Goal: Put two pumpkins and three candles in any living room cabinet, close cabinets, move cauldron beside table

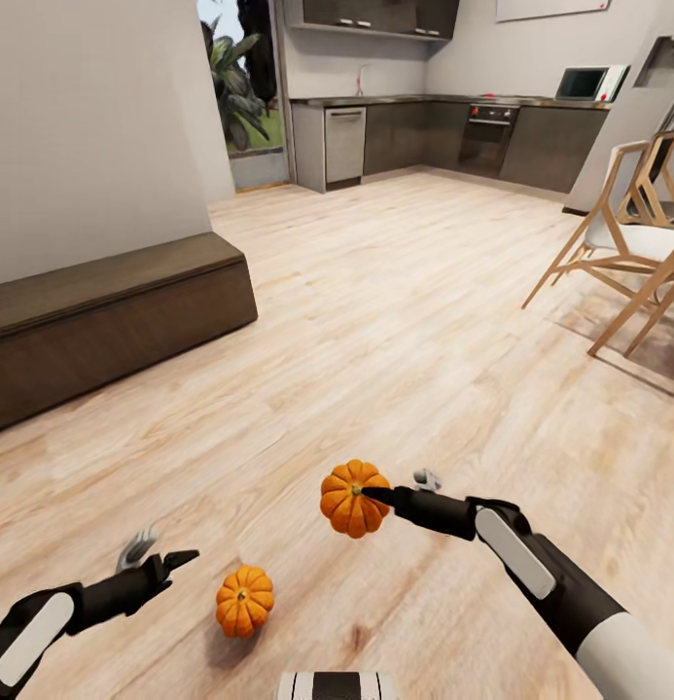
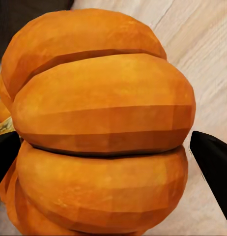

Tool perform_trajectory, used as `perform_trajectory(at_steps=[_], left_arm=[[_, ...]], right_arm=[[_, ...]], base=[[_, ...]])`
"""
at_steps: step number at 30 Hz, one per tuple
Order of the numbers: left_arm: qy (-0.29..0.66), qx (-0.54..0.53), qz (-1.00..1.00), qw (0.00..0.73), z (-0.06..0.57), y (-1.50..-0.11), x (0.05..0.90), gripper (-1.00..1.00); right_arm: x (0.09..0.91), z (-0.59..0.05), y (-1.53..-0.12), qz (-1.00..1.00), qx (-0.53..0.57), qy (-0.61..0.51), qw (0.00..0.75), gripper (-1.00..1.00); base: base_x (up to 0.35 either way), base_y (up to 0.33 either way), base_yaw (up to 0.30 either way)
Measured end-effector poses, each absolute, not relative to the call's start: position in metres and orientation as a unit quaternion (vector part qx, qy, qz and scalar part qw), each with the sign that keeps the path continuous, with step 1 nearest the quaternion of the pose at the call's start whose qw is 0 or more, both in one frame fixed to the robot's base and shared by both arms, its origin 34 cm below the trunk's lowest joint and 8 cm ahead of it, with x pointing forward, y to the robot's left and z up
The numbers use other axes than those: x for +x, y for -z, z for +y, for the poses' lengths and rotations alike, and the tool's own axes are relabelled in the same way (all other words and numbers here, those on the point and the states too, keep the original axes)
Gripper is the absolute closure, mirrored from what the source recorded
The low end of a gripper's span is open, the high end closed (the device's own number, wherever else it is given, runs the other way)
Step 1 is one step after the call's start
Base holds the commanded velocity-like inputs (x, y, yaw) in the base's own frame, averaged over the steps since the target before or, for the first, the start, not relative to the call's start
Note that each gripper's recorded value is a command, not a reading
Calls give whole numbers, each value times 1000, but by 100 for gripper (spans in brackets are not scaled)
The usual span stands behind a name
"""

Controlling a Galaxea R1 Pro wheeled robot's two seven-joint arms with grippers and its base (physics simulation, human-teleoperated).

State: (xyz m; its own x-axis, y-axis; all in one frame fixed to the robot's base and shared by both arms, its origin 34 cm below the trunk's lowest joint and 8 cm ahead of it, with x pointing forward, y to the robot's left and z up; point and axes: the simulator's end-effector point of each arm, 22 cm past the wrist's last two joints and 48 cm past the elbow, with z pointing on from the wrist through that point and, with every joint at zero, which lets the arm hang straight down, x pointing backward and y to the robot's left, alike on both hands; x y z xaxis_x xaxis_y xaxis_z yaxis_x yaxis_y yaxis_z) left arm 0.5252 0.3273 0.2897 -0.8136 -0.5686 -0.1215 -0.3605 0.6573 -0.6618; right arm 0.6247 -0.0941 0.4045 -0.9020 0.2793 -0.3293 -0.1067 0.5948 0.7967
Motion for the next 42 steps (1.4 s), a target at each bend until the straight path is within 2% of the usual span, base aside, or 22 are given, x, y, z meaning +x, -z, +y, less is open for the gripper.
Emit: perform_trajectory(at_steps=[7, 20, 30, 42], left_arm=[[306, -261, 897, 183, 339, -263, 517, -100], [306, -263, 900, 166, 335, -244, 517, -100], [310, -272, 899, 149, 328, -226, 507, -100], [322, -272, 893, 158, 353, -226, 520, -100]], right_arm=[[627, -94, -394, 881, 40, -415, 225, 100], [625, -95, -372, 883, 49, -415, 215, 100], [628, -74, -391, 867, 28, -444, 224, 100], [623, -68, -373, 867, 32, -451, 208, 100]], base=[[0, 0, 0], [0, 0, 0], [0, 0, 0], [0, 0, 0]])
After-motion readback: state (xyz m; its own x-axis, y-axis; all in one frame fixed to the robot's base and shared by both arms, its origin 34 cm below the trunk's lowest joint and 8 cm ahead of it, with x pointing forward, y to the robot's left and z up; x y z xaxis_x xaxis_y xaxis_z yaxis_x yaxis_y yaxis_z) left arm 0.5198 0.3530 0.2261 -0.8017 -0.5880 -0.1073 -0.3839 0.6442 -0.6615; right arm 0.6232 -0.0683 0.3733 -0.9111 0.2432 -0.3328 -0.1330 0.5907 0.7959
